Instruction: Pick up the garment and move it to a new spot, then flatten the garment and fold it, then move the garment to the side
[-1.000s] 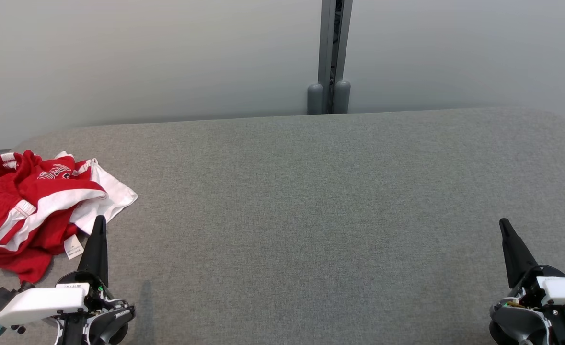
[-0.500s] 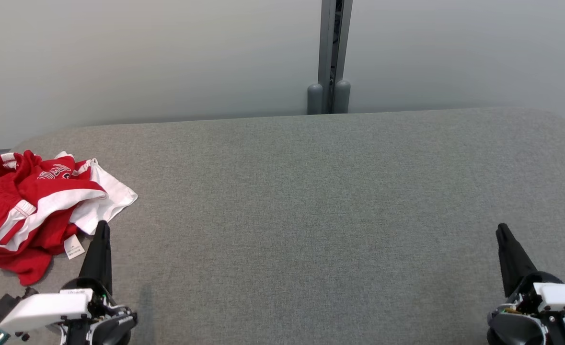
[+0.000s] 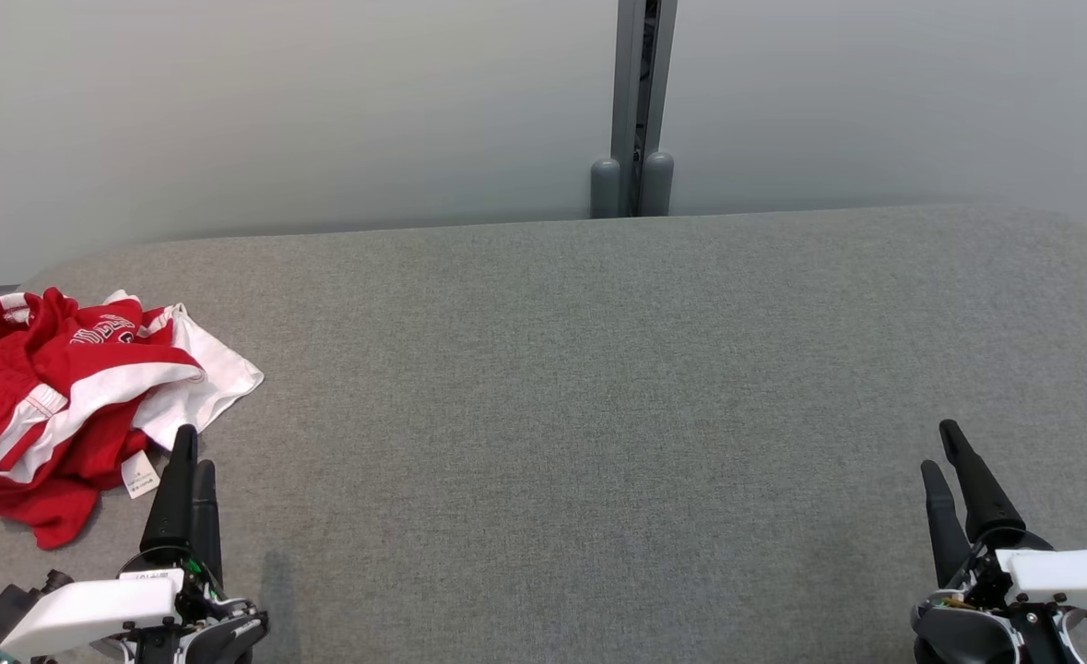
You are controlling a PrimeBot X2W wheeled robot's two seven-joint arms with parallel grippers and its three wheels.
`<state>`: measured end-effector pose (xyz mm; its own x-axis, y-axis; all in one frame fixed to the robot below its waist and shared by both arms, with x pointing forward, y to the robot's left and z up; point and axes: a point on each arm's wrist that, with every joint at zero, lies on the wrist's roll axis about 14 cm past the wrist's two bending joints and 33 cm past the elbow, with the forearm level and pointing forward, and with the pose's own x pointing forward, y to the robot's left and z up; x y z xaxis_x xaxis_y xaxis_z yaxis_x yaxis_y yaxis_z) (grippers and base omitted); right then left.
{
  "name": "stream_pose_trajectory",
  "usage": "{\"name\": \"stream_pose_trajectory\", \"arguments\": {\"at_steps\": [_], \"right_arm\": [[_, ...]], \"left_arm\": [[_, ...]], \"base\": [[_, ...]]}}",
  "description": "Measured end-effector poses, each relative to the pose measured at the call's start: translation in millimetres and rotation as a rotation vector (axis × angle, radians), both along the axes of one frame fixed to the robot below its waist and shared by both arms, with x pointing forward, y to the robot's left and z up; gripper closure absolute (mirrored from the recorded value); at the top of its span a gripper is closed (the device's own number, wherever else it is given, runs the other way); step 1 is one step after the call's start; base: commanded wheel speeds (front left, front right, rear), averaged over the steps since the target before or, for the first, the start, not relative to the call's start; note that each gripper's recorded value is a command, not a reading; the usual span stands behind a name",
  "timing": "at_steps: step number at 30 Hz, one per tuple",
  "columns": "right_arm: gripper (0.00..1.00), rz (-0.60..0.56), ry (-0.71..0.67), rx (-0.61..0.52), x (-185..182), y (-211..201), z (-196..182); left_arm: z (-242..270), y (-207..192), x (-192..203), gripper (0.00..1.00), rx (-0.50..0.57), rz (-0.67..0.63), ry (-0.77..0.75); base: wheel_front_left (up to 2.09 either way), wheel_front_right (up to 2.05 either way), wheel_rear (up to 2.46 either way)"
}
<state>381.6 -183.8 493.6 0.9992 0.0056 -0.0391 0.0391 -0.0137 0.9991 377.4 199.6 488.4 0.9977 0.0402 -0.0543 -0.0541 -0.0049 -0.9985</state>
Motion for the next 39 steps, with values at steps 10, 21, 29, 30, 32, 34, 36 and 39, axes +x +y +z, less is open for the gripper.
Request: {"name": "stream_pose_trajectory", "arguments": {"at_steps": [10, 21, 29, 30, 32, 34, 36, 39], "right_arm": [[0.00, -0.008, -0.041, -0.047, 4.3, 4.5, 13.6], [0.00, -0.006, -0.088, -0.192, 9.2, 10.7, 28.2], [0.00, -0.002, -0.114, -0.328, 11.9, 15.0, 35.2], [0.00, -0.003, -0.115, -0.344, 11.9, 15.3, 35.2], [0.00, 0.000, -0.118, -0.383, 11.8, 16.4, 35.6], [0.00, 0.003, -0.122, -0.424, 12.0, 17.2, 36.0], [0.00, 0.004, -0.131, -0.473, 12.8, 17.8, 38.0], [0.00, 0.009, -0.144, -0.548, 13.8, 19.3, 40.8]], "left_arm": [[12.4, 3.3, 2.7, 0.00, 0.082, 0.026, -0.034], [27.6, -0.5, 6.3, 0.00, 0.247, 0.028, -0.075], [32.0, -2.6, 7.3, 0.00, 0.392, 0.028, -0.086], [32.1, -2.6, 7.4, 0.00, 0.408, 0.027, -0.086], [32.4, -2.2, 7.0, 0.00, 0.448, 0.030, -0.086], [31.0, -2.0, 6.0, 0.00, 0.494, 0.029, -0.081], [30.7, -2.1, 5.4, 0.00, 0.541, 0.027, -0.080], [32.7, -3.0, 5.6, 0.00, 0.613, 0.025, -0.085]], "base": [[0.00, 0.00, 0.00], [0.00, 0.00, 0.00], [0.00, 0.00, 0.00], [0.00, 0.00, 0.00], [0.00, 0.00, 0.00], [0.00, 0.00, 0.00], [0.00, 0.00, 0.00], [0.00, 0.00, 0.00]]}}
